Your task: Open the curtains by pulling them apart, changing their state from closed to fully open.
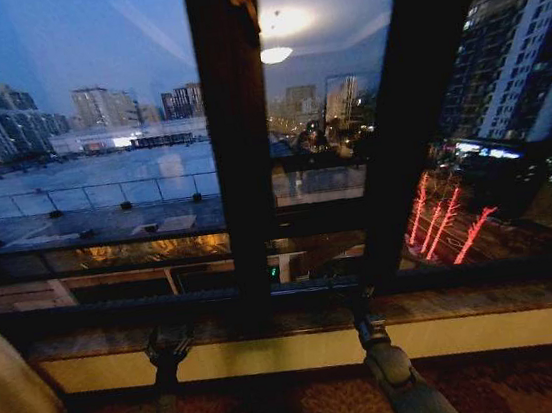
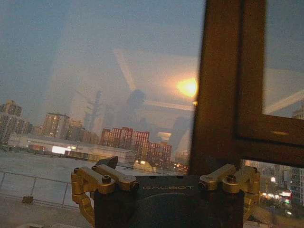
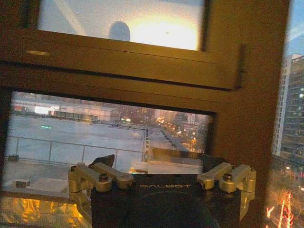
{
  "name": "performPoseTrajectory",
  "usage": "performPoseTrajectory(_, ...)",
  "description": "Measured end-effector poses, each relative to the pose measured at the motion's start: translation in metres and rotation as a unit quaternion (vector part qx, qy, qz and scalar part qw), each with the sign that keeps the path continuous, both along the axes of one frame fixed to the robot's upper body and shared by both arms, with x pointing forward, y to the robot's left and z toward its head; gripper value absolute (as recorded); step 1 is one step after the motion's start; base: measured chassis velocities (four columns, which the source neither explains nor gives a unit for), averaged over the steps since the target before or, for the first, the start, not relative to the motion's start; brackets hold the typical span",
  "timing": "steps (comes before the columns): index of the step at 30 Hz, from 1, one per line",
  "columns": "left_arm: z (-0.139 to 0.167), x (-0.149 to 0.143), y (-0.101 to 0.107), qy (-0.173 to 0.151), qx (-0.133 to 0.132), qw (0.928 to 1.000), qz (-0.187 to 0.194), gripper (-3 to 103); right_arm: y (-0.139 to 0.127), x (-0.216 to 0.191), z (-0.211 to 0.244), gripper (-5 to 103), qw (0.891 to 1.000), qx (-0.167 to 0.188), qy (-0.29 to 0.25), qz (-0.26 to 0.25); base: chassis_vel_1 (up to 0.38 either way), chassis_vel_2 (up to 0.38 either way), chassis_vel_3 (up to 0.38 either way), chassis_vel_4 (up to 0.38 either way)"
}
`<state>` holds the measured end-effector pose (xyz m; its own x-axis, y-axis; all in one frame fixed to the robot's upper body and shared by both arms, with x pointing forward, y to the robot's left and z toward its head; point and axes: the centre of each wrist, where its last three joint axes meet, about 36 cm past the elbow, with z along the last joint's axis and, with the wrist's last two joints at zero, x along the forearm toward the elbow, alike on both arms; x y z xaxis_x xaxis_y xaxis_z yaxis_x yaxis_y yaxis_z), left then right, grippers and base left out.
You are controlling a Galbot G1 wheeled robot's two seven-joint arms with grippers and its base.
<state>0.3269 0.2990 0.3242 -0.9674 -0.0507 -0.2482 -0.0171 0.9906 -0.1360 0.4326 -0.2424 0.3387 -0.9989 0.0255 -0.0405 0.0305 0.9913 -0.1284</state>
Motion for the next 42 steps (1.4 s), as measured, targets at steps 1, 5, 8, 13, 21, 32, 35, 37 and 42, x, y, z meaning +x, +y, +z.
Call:
performPoseTrajectory(1, 0.0, 0.0, 0.0, 0.0, 0.0, 1.0, 0.0, 100, 0.0, 0.0, 0.0, 100, 1.0, 0.0, 0.0, 0.0, -0.355, -0.352, 0.339, 0.371)
performPoseTrajectory(5, 0.0, 0.0, 0.0, 0.0, 0.0, 1.0, 0.0, 100, 0.0, 0.0, 0.0, 100, 1.0, 0.0, 0.0, 0.0, -0.367, -0.346, 0.364, 0.351)
performPoseTrajectory(8, 0.0, 0.0, 0.0, 0.0, 0.0, 1.0, 0.0, 100, 0.0, 0.0, 0.0, 100, 1.0, 0.0, 0.0, 0.0, -0.357, -0.338, 0.351, 0.346)
performPoseTrajectory(13, 0.0, 0.0, 0.0, 0.0, 0.0, 1.0, 0.0, 100, 0.0, 0.0, 0.0, 100, 1.0, 0.0, 0.0, 0.0, -0.352, -0.364, 0.323, 0.367)
performPoseTrajectory(21, 0.0, 0.0, 0.0, 0.0, 0.0, 1.0, 0.0, 100, 0.0, 0.0, 0.0, 100, 1.0, 0.0, 0.0, 0.0, -0.348, -0.347, 0.335, 0.35)
performPoseTrajectory(32, 0.0, 0.0, -0.0001, 0.0, 0.0, 1.0, 0.0, 100, -0.0002, 0.0, 0.0, 100, 1.0, 0.0, 0.0, 0.0, -0.102, -0.117, 0.116, 0.107)
performPoseTrajectory(35, 0.0001, 0.0001, 0.0004, 0.0, 0.0, 1.0, 0.001, 100, 0.0003, 0.0, 0.0, 100, 1.0, 0.0, 0.0, 0.0, 0.075, 0.017, -0.072, -0.005)
performPoseTrajectory(37, 0.0001, 0.0001, 0.0005, 0.0, 0.0, 1.0, 0.001, 100, 0.0003, 0.0, -0.0001, 100, 1.0, 0.0, 0.0, 0.0, 0.098, 0.031, -0.108, -0.01)
performPoseTrajectory(42, 0.0001, 0.0001, 0.0003, 0.0, 0.0, 1.0, 0.001, 100, 0.0002, 0.0, -0.0001, 100, 1.0, 0.0, 0.0, 0.0, 0.097, -0.078, -0.105, 0.093)
